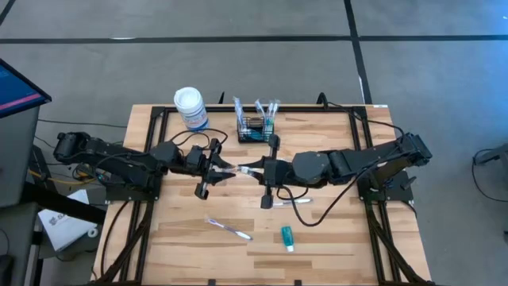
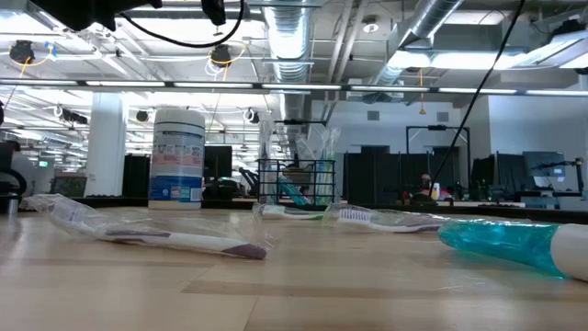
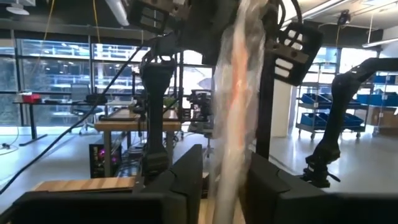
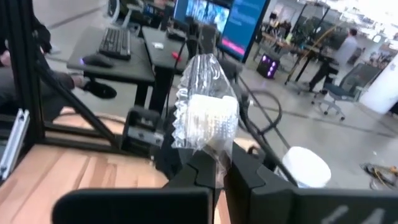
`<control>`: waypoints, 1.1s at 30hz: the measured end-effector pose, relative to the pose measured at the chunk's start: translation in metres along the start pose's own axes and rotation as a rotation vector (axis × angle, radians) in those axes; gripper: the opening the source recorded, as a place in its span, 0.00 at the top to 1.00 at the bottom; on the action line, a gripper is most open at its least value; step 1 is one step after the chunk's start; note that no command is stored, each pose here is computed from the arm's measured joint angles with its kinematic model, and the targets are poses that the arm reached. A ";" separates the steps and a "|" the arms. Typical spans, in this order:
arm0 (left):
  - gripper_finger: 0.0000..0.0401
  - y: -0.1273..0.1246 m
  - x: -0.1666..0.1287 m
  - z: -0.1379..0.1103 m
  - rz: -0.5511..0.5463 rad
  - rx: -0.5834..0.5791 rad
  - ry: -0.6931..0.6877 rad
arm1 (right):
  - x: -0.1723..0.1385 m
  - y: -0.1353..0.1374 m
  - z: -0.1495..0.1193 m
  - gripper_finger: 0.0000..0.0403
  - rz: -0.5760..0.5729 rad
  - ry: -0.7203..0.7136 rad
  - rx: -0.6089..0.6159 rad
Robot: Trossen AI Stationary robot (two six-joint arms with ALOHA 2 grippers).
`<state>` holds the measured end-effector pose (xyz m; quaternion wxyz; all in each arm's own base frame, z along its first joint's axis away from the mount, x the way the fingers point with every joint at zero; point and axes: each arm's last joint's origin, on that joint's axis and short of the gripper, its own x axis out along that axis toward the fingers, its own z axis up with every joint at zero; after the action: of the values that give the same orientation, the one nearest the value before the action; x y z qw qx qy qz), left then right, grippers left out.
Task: Pick & Place toothbrushing station
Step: Put the orange toothbrush into the black wire organizer
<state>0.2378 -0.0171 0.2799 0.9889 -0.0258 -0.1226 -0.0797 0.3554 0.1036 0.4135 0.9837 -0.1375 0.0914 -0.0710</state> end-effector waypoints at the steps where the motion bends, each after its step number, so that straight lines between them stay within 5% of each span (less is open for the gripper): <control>1: 0.78 0.000 0.000 0.000 0.001 0.000 0.000 | 0.001 -0.002 -0.002 1.00 -0.002 0.014 -0.003; 16: 0.69 0.007 -0.001 -0.005 0.038 -0.002 0.054 | -0.001 -0.037 -0.020 1.00 -0.079 0.198 0.051; 33: 0.68 0.007 -0.001 -0.007 0.034 -0.005 0.073 | -0.012 -0.094 -0.078 1.00 -0.198 0.295 0.220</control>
<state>0.2397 -0.0108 0.2730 0.9939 -0.0273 -0.0858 -0.0640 0.3171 -0.0041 0.3687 0.9570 -0.0259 0.2124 -0.1961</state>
